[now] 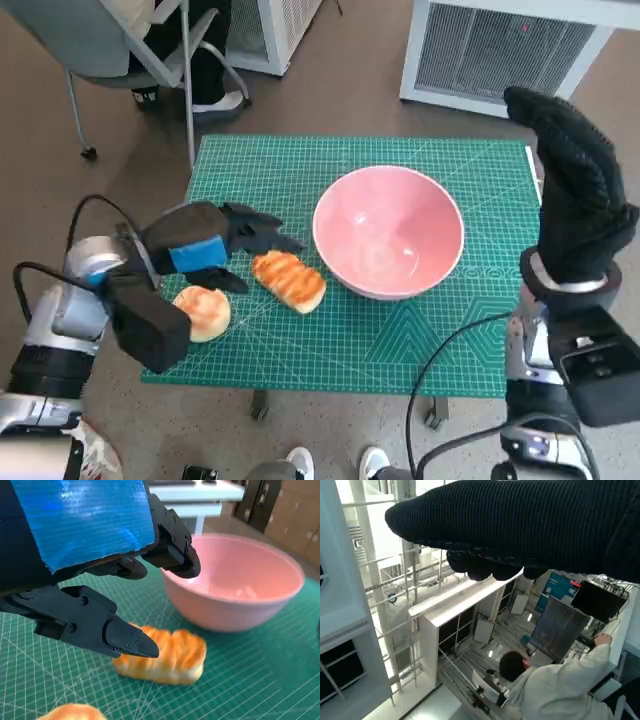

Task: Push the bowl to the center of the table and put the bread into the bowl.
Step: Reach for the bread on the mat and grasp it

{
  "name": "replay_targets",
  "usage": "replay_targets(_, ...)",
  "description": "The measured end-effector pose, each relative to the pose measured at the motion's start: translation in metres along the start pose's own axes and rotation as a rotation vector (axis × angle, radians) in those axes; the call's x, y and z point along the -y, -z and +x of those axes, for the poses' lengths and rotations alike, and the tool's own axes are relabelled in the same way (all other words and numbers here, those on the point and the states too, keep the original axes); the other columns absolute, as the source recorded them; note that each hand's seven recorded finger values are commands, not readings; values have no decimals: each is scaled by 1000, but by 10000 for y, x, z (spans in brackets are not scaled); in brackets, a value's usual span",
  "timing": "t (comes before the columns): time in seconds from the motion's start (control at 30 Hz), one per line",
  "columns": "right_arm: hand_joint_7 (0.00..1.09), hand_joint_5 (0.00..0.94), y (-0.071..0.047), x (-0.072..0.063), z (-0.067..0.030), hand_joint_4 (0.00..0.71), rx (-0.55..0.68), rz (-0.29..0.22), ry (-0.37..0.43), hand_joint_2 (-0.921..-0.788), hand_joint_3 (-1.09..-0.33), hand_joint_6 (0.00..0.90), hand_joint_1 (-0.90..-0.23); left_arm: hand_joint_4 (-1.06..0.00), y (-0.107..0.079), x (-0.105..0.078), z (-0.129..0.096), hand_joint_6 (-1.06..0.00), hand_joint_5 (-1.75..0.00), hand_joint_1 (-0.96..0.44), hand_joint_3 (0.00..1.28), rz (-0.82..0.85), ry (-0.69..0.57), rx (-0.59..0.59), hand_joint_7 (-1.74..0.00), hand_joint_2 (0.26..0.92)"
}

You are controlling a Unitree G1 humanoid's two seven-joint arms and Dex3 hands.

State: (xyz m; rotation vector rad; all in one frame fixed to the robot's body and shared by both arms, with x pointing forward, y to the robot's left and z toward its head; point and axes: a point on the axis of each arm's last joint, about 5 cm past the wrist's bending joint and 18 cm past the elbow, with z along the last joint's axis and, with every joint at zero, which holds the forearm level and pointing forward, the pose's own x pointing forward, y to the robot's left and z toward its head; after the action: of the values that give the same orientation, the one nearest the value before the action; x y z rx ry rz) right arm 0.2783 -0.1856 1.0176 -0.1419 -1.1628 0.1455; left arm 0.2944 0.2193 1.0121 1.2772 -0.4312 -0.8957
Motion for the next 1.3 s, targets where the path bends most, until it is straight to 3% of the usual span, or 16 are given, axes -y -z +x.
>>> replay_targets(0.73, 634, 2, -10, -51, -36, 401, -19, 11, -18, -921, -649, 79, -500, -522, 57, 96, 389, -617, 0, -330, 4, 40, 133, -109, -8, 825)
replay_targets(1.1, 640, 2, -27, -76, -60, 401, -29, 20, -21, -921, -644, 80, -512, -489, 55, 220, 679, -585, 0, -259, 5, -1, 239, -195, 0, 836)
replay_targets(1.23, 641, 2, -41, -75, -69, 401, -28, 19, -19, -921, -640, 81, -508, -510, 59, 253, 738, -617, -11, -182, 9, -21, 271, -208, -16, 849)
replay_targets(1.3, 641, 1, -46, -72, -81, 400, -32, 19, -18, -921, -637, 84, -500, -592, 68, 249, 752, -689, -34, -112, 13, -29, 285, -215, -49, 870)
